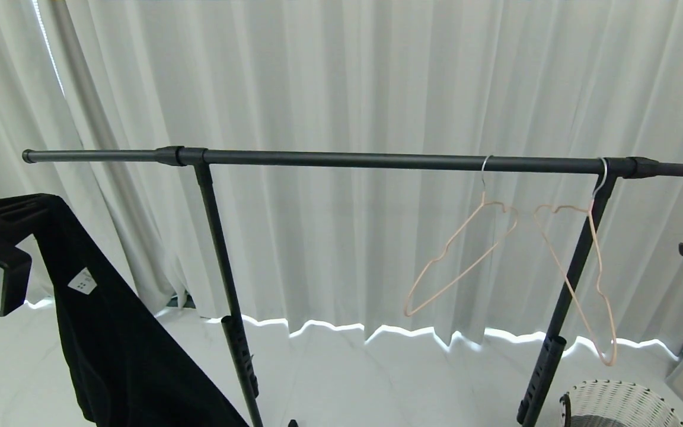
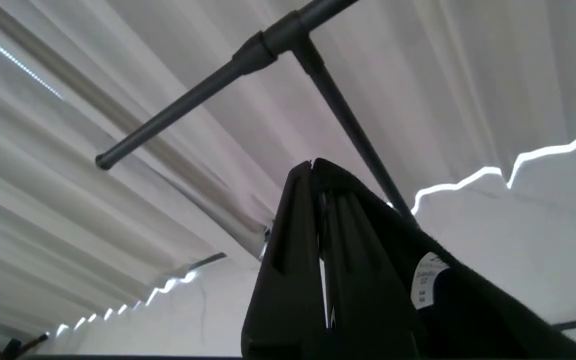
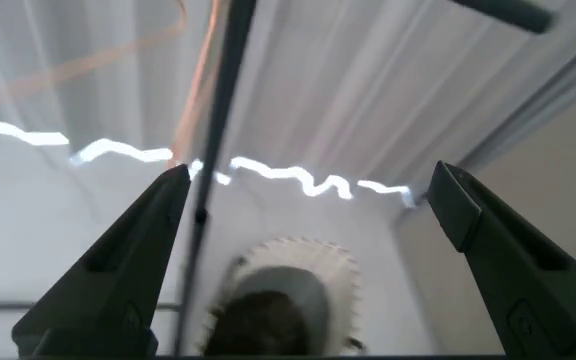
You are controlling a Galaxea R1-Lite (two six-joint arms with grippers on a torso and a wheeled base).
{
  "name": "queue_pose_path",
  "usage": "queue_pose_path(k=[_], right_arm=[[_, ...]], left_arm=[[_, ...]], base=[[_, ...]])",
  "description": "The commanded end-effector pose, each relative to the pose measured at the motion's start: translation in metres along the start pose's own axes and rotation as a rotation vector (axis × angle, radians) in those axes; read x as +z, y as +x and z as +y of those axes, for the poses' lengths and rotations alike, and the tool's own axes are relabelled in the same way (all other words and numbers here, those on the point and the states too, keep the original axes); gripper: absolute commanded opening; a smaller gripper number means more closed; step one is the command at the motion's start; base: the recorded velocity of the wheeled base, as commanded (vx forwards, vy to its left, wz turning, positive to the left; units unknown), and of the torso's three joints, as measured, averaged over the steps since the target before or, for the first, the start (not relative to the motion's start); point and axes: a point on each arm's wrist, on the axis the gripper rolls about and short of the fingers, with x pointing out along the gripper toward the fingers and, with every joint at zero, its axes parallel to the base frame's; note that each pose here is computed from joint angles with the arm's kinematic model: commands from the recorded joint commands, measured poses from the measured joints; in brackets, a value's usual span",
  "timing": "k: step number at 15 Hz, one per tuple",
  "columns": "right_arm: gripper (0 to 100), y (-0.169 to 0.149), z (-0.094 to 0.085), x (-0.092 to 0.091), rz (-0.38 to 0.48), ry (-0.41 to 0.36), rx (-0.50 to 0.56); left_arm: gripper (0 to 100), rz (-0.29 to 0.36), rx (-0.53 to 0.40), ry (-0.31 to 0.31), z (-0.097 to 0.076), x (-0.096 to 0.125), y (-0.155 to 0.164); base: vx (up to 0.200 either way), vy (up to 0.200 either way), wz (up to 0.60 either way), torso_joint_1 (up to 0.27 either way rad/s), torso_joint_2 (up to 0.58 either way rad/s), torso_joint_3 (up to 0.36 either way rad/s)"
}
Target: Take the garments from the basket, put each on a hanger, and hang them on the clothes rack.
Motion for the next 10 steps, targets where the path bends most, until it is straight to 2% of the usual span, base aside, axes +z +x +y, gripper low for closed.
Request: queue_pose_path(k=[1, 3, 6, 8, 10], right_arm=[[100, 0.020, 0.006, -0.002, 0.049, 0.054, 0.015], [100, 0.033, 0.014, -0.007, 0.100, 0.142, 0.040], [100, 0.051, 0.024, -0.012, 0.150, 0.187, 0.059], [100, 0.073, 0.033, -0.022, 0.219, 0.252, 0.055], [100, 0.086, 0.037, -0.030, 0.272, 0.285, 0.045]], left_arm=[[0, -0.009, -0.009, 0.001, -0.001, 0.001, -0.001], [0, -0.024, -0.024, 0.004, -0.003, 0.003, -0.002], [0, -0.022, -0.027, -0.005, -0.003, 0.002, -0.001], [0, -0.024, -0.024, -0.005, -0.003, 0.003, -0.002], [0, -0.020, -0.027, -0.007, -0.004, 0.002, -0.001]], base=[[0.000, 0.000, 0.00, 0.000, 0.00, 0.000], [0.000, 0.000, 0.00, 0.000, 0.00, 0.000], [0.000, 0.000, 0.00, 0.000, 0.00, 0.000], [0.000, 0.000, 0.00, 0.000, 0.00, 0.000], [0.000, 0.000, 0.00, 0.000, 0.00, 0.000]])
